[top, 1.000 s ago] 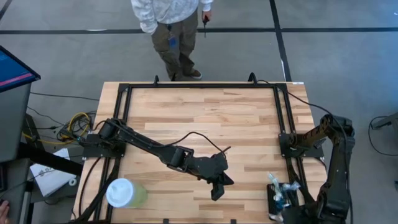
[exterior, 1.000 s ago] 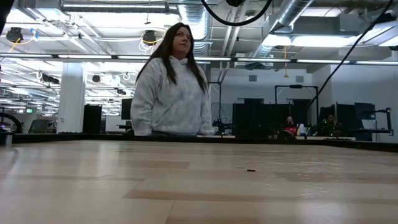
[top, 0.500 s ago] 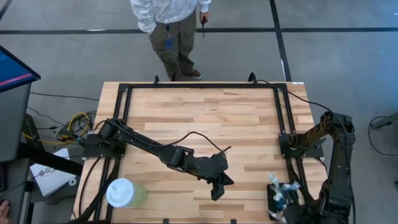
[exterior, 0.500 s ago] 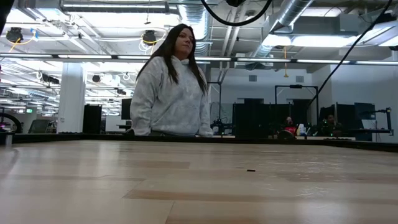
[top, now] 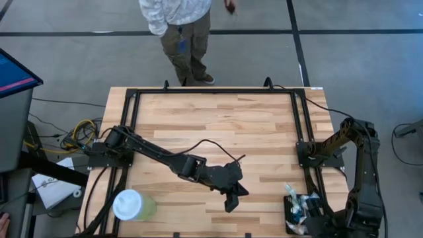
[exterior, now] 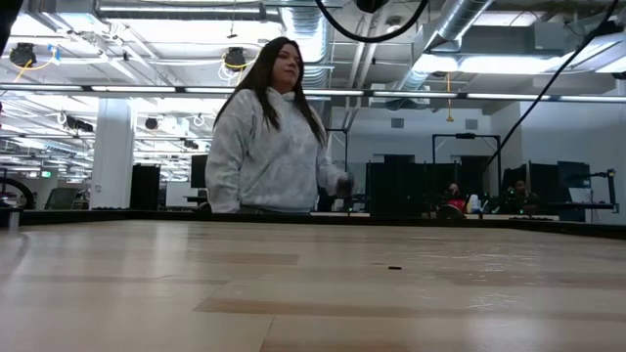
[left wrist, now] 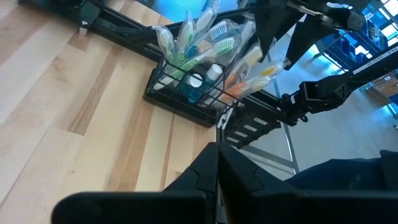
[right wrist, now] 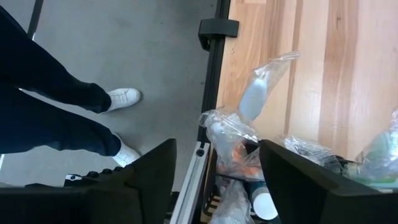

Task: Pick & Place toothbrushing station
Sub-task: Return to Home Position

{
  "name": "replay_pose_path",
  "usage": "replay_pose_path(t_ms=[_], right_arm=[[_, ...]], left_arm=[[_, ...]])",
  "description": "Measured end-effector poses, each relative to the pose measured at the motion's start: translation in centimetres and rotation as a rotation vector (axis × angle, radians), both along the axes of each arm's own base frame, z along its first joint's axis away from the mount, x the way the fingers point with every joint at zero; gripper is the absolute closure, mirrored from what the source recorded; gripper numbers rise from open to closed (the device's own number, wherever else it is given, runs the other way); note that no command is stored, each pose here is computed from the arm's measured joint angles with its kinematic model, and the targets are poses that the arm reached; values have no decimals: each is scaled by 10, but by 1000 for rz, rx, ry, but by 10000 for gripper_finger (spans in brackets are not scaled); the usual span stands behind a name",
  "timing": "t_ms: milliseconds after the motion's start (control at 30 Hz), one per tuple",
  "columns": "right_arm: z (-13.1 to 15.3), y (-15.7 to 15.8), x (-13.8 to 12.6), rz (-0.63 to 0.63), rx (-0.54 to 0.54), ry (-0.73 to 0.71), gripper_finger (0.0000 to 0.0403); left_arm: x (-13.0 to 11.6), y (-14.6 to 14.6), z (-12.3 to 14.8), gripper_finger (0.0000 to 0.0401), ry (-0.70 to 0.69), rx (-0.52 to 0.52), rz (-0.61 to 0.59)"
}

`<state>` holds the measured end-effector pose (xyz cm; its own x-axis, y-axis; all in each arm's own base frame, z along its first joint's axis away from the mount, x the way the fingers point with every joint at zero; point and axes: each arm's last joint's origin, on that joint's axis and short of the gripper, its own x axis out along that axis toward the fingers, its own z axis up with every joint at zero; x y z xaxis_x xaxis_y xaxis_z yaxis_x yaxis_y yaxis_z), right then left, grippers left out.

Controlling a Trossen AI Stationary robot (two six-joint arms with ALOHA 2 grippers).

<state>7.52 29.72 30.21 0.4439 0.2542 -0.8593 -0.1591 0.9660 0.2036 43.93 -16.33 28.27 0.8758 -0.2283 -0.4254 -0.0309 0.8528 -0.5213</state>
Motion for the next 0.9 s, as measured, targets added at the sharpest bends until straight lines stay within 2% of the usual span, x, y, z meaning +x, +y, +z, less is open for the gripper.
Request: replay_pose_path(t_ms=[133, 267, 533, 767, 900], right_arm=[[1, 0, 0, -2, 7, 4, 185], [5, -4, -1, -4, 24, 1, 206], [27, -21, 2, -29, 105, -22, 291], [45, -29, 11, -98, 261, -45, 391], [48, -25, 11, -124, 323, -38, 395]], left_arm=[[1, 2, 0, 400, 0, 0, 4], [1, 2, 0, 400, 0, 0, 4], [1, 2, 0, 400, 0, 0, 3], [1, 2, 0, 400, 1, 0, 3], [1, 2, 0, 400, 1, 1, 3]])
